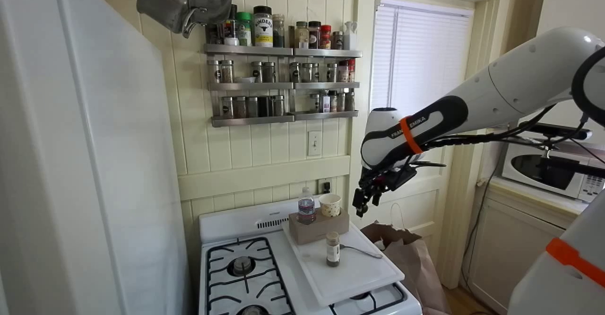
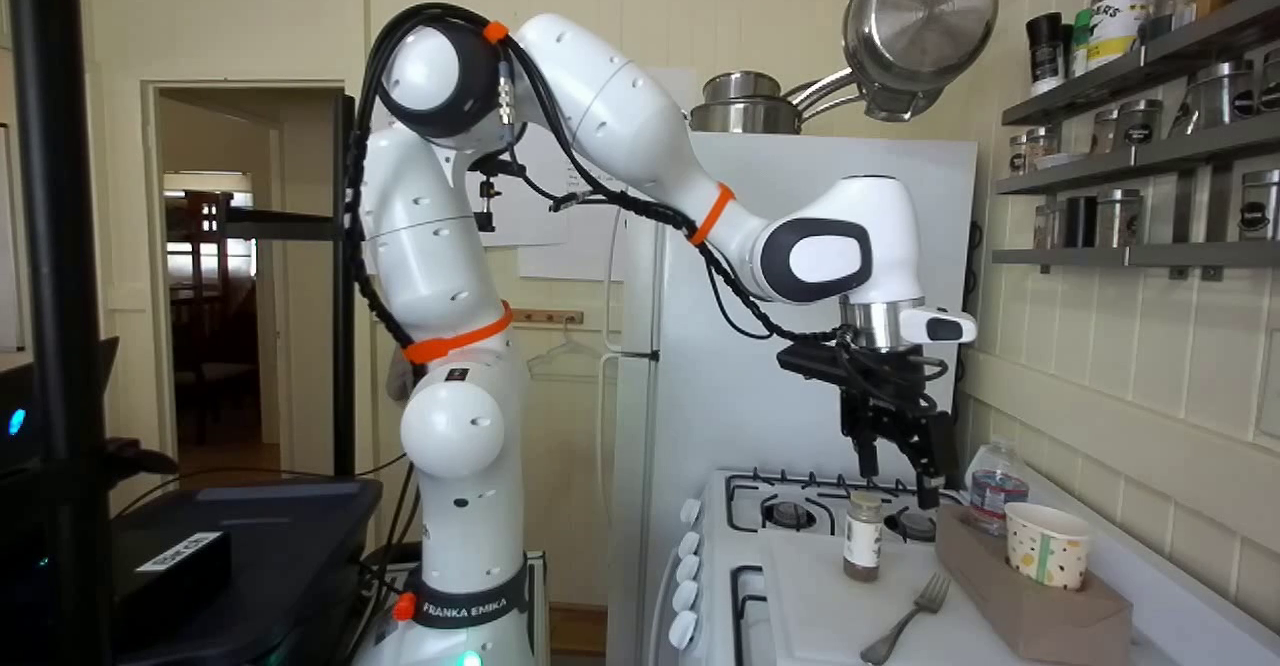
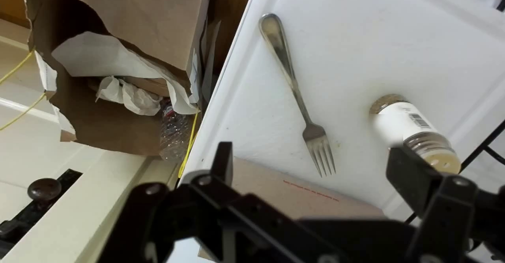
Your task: Put the fork in the coffee cup on the right.
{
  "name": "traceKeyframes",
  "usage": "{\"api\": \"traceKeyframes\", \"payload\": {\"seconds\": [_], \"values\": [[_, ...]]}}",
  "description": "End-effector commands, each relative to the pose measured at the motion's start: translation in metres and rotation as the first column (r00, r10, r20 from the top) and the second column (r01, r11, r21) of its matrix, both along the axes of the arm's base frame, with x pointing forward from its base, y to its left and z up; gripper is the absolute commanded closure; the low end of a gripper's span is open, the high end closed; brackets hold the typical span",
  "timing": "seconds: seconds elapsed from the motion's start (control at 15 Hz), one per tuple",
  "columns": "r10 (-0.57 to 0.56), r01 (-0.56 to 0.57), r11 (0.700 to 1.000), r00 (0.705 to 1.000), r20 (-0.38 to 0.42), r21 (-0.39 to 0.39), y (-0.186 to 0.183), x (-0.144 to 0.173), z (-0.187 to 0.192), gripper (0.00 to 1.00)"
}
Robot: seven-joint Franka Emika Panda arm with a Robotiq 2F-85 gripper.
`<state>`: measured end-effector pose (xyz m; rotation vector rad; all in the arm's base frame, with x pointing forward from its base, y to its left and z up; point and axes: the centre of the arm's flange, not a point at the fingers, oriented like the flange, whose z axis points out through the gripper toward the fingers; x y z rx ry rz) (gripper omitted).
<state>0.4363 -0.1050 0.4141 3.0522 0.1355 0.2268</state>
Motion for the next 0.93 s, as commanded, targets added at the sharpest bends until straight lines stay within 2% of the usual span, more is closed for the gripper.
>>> {"api": "traceKeyframes", "payload": {"seconds": [0.0, 0.13, 0.33, 0.4, 0.47, 0.67, 0.73, 0.87], "values": [[0.143, -0.144, 0.99, 0.988, -0.051, -0.011, -0.008, 0.006, -0.024, 0.0], [0.237, -0.24, 0.97, 0.968, -0.088, -0.031, -0.013, 0.007, -0.047, 0.0], [0.39, -0.391, 0.92, 0.912, -0.129, 0.021, -0.026, 0.008, -0.077, 0.0], [0.38, -0.376, 0.925, 0.915, -0.137, 0.059, -0.031, 0.012, -0.081, 0.0], [0.333, -0.333, 0.943, 0.933, -0.134, 0.018, -0.019, 0.003, -0.065, 0.0], [0.361, -0.358, 0.933, 0.92, -0.151, 0.048, -0.027, 0.005, -0.08, 0.0], [0.411, -0.412, 0.911, 0.896, -0.165, 0.029, -0.023, 0.008, -0.087, 0.0], [0.41, -0.413, 0.91, 0.888, -0.21, 0.029, -0.017, 0.019, -0.107, 0.0]]}}
